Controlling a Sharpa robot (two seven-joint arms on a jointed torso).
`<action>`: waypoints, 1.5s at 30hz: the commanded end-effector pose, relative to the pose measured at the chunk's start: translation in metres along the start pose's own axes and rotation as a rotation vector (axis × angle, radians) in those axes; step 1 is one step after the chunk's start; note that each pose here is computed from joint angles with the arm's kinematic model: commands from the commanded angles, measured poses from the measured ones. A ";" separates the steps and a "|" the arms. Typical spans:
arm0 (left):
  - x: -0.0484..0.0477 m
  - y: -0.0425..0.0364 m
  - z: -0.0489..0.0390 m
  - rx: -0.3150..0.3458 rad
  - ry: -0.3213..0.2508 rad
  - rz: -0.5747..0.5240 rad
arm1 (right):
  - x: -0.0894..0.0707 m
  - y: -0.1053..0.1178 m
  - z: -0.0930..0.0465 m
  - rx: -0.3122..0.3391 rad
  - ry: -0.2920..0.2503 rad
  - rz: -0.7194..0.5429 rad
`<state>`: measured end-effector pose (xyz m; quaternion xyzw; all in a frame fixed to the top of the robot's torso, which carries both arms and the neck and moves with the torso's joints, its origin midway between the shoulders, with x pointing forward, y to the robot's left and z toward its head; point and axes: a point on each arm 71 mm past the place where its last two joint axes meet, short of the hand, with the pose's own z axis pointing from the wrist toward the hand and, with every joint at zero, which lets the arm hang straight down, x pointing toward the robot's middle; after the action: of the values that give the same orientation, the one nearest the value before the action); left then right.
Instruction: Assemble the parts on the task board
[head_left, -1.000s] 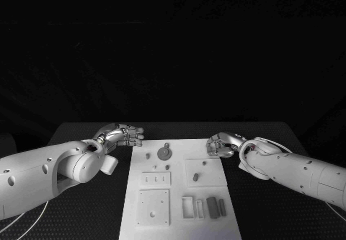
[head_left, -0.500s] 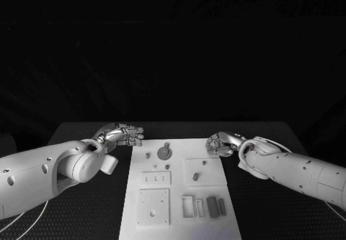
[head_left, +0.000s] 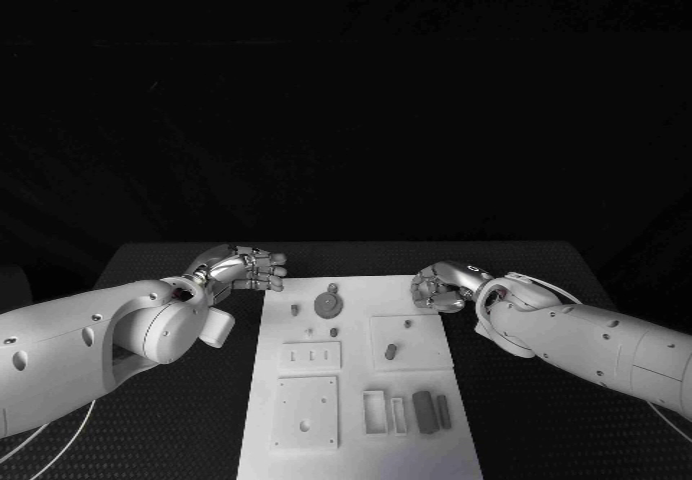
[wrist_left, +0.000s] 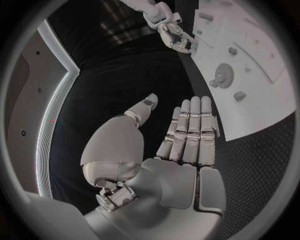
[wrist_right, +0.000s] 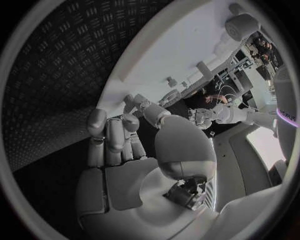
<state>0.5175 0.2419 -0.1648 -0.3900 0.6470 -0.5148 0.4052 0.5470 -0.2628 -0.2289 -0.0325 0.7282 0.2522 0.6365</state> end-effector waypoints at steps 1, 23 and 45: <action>0.0025 -0.0010 0.0001 0.007 0.018 -0.005 | -0.001 0.003 0.000 -0.014 -0.033 -0.018; 0.0035 0.0025 0.0004 -0.054 -0.008 0.022 | -0.015 0.026 -0.002 -0.004 -0.107 -0.007; 0.0527 0.0086 0.0205 -0.226 0.149 0.157 | -0.009 0.132 0.009 -0.186 -0.085 0.001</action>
<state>0.5186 0.1924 -0.1798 -0.3571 0.7365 -0.4467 0.3612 0.5100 -0.1510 -0.1794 -0.0690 0.6760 0.3307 0.6549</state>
